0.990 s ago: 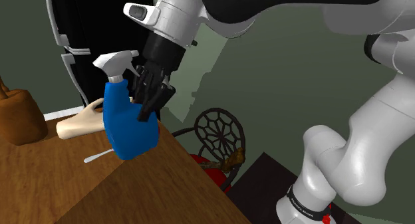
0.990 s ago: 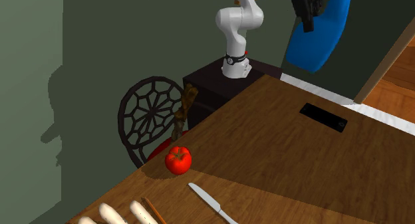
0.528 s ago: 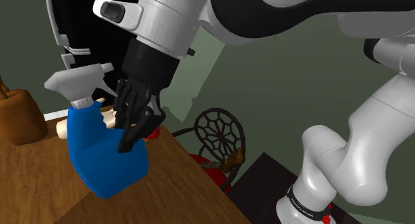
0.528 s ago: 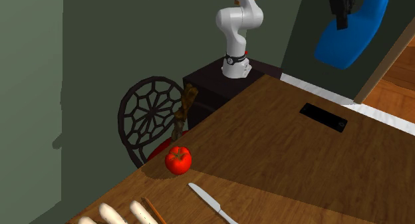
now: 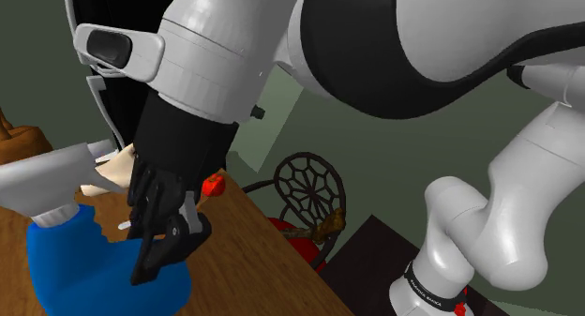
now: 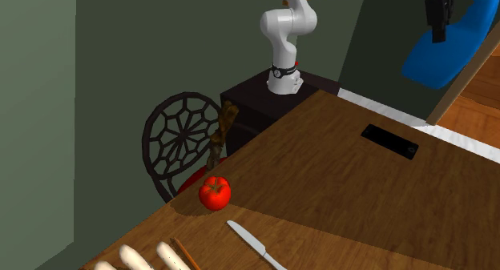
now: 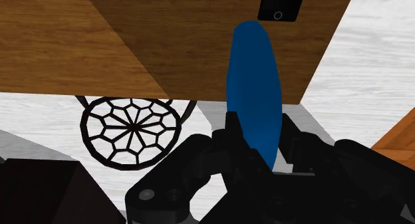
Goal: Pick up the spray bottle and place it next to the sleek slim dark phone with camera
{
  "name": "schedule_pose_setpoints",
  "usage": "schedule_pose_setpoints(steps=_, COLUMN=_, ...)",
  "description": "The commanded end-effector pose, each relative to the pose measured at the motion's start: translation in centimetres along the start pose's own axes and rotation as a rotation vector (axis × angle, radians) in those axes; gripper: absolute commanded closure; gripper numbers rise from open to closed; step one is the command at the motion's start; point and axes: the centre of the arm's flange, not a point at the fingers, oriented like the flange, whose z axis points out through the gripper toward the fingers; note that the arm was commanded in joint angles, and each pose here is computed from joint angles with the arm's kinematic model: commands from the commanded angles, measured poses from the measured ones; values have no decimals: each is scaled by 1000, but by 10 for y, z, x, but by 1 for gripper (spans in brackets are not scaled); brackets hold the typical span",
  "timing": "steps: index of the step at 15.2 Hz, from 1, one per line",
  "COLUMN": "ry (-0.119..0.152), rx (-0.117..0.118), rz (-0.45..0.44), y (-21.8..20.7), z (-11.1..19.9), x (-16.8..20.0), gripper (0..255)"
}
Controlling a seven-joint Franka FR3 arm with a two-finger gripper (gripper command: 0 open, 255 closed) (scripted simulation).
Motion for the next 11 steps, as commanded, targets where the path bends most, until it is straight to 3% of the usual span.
schedule_pose_setpoints(steps=1, ry=1, rx=0, rz=0, y=-1, z=9, x=-5, gripper=255)
schedule_pose_setpoints(steps=11, ry=1, rx=0, rz=0, y=-1, z=56, x=-29, gripper=255)
